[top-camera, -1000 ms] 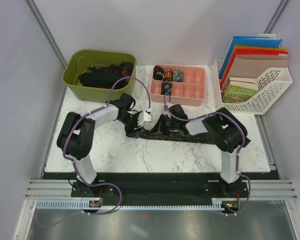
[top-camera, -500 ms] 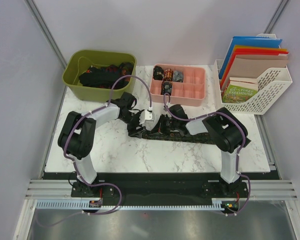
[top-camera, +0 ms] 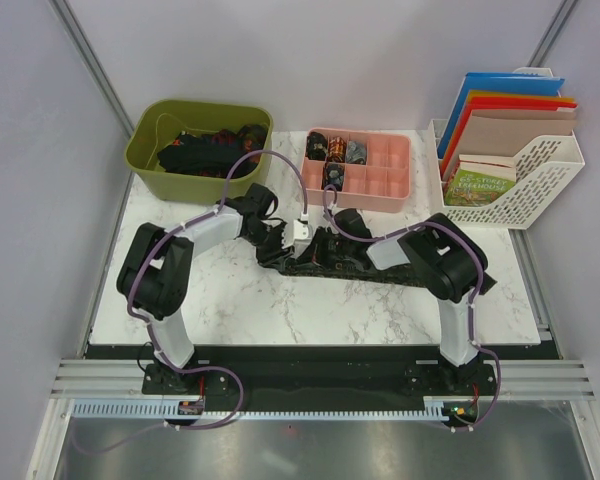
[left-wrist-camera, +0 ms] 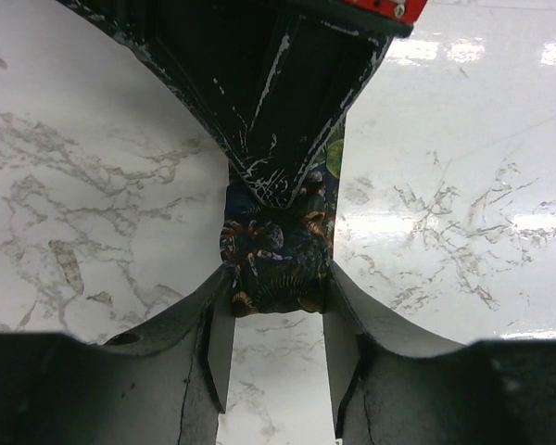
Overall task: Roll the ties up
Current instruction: Roll the tie at the center of the board.
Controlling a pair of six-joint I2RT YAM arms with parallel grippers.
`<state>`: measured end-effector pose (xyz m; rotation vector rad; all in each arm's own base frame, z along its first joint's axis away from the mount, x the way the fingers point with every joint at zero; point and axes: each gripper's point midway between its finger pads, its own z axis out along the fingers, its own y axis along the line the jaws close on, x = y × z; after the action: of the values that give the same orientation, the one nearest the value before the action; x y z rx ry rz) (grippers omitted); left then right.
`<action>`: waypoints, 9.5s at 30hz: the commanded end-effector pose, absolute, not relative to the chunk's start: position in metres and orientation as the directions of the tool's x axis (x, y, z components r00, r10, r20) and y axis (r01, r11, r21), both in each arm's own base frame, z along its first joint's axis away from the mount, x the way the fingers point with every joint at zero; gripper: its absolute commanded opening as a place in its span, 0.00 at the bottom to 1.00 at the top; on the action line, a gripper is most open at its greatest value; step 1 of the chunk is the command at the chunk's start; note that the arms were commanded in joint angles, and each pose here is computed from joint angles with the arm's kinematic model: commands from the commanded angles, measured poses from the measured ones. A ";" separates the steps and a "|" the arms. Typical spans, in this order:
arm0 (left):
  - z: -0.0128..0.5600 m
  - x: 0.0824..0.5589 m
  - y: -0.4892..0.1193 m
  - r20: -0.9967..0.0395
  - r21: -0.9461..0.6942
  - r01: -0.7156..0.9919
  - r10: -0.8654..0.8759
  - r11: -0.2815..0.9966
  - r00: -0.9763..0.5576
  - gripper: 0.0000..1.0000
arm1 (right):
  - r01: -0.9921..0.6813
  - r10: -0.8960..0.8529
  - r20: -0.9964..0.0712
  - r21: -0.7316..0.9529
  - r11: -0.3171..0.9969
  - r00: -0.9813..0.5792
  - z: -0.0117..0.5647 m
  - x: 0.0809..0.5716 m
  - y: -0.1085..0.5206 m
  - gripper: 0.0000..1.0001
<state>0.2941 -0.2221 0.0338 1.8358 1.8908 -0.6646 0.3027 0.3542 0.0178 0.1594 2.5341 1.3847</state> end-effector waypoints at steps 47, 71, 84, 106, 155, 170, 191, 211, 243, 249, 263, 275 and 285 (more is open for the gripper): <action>0.005 0.283 -0.231 -0.481 -0.015 0.993 0.871 -0.120 0.098 0.40 | 0.032 0.300 -0.107 0.905 0.425 -0.948 0.045 0.305 0.345 0.51; 0.030 0.274 -0.239 -0.557 0.026 0.988 0.818 -0.155 0.143 0.36 | 0.047 0.274 -0.088 0.891 0.452 -0.958 0.022 0.294 0.345 0.55; 0.015 0.271 -0.228 -0.523 -0.025 0.988 0.844 -0.155 0.119 0.33 | 0.024 0.259 -0.102 0.896 0.443 -0.960 0.028 0.294 0.348 0.57; 0.000 0.282 -0.219 -0.467 -0.021 0.988 0.875 -0.154 0.127 0.37 | 0.014 0.239 -0.112 0.882 0.470 -0.965 0.044 0.290 0.343 0.10; 0.018 0.299 -0.256 -0.591 0.027 0.998 0.804 -0.065 0.068 0.76 | 0.115 0.265 -0.040 0.833 0.542 -0.963 -0.011 0.291 0.329 0.00; 0.006 0.285 -0.242 -0.552 0.017 0.993 0.827 -0.119 0.108 0.23 | 0.047 0.238 -0.086 0.863 0.503 -0.967 0.035 0.301 0.334 0.27; 0.004 0.283 -0.240 -0.548 0.016 0.990 0.827 -0.138 0.124 0.20 | 0.041 0.230 -0.094 0.852 0.521 -0.969 0.026 0.315 0.334 0.24; 0.012 0.273 -0.232 -0.570 0.004 0.981 0.805 -0.196 0.163 0.35 | -0.052 0.164 -0.190 0.792 0.608 -0.968 0.014 0.319 0.325 0.00; 0.054 0.307 -0.233 -0.656 0.065 0.997 0.751 -0.043 0.075 0.41 | 0.028 0.170 -0.117 0.742 0.670 -0.979 -0.025 0.310 0.314 0.00; 0.060 0.299 -0.259 -0.673 0.050 0.995 0.733 -0.084 0.096 0.41 | 0.030 0.168 -0.112 0.742 0.670 -0.979 -0.025 0.309 0.315 0.00; 0.031 0.308 -0.287 -0.618 0.004 0.997 0.783 -0.078 0.063 0.41 | 0.025 0.166 -0.106 0.768 0.640 -0.980 -0.017 0.308 0.319 0.00; -0.017 0.289 -0.244 -0.417 -0.017 0.998 0.908 -0.064 0.051 0.33 | 0.014 0.191 -0.110 0.833 0.554 -0.975 0.024 0.319 0.316 0.17; -0.023 0.290 -0.241 -0.391 -0.029 0.998 0.919 -0.063 0.046 0.32 | -0.015 0.191 -0.130 0.862 0.507 -0.973 0.067 0.318 0.311 0.37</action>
<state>0.3115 -0.2633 0.0248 1.9792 1.8090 -0.4692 0.3190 0.3074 0.0334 0.2141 2.6103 1.3985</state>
